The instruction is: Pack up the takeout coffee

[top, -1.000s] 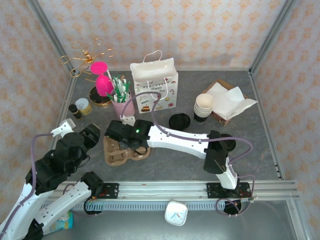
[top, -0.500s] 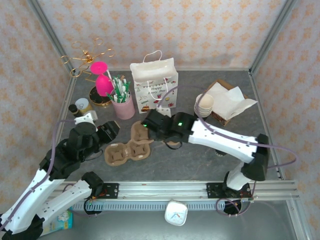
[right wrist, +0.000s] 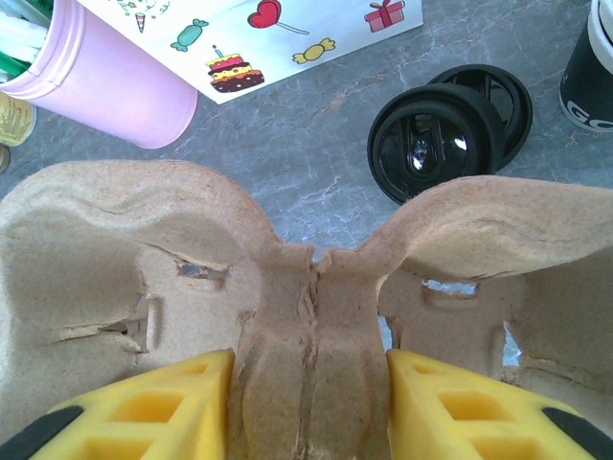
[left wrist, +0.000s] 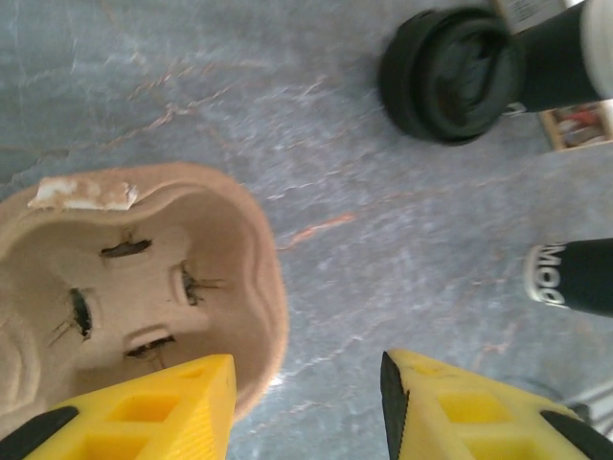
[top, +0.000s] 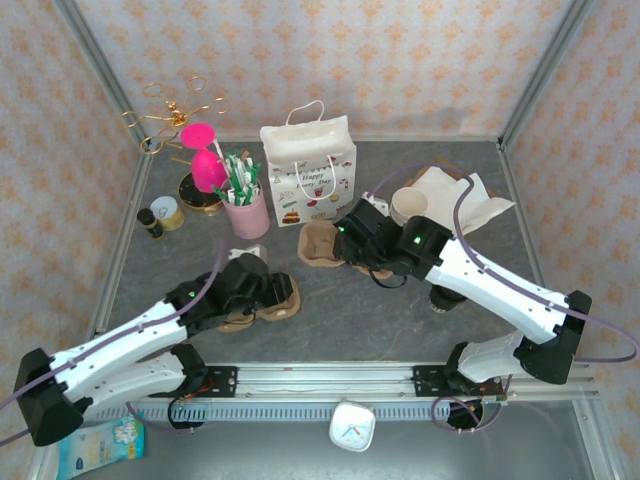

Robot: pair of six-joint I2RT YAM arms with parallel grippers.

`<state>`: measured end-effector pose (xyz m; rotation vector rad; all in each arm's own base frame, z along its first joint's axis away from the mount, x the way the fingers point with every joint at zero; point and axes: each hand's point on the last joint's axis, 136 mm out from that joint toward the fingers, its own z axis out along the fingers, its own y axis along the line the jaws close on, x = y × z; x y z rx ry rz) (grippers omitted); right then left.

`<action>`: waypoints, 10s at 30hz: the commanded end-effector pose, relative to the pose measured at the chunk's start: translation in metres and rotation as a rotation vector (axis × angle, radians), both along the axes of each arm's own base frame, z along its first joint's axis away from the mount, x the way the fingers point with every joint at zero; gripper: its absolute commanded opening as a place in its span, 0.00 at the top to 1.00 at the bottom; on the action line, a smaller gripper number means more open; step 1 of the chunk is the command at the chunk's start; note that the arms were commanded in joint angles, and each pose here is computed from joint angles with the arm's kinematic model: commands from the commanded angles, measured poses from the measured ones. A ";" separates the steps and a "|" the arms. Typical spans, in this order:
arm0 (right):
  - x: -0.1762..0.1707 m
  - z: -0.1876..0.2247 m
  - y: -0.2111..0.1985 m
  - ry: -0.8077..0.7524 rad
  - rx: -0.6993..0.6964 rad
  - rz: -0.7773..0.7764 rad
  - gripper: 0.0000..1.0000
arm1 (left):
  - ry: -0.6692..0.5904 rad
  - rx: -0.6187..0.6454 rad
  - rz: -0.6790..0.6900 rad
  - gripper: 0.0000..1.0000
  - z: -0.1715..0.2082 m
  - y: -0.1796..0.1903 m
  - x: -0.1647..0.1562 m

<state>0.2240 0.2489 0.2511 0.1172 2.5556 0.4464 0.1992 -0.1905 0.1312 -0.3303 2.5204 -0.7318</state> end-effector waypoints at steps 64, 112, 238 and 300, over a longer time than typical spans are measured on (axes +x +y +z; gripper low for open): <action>0.045 0.087 -0.021 -0.205 0.047 0.036 0.58 | -0.317 0.189 0.203 0.50 0.190 0.063 0.232; 0.035 0.124 -0.033 -0.263 0.072 0.125 0.61 | -0.155 0.133 0.396 1.00 0.171 0.038 0.188; 0.033 -0.099 0.106 0.166 -0.311 0.364 0.63 | -0.115 0.025 0.410 1.00 0.131 0.067 0.035; 0.026 0.002 0.104 0.010 -0.103 0.372 0.00 | -0.131 0.147 0.438 0.78 0.121 0.081 0.039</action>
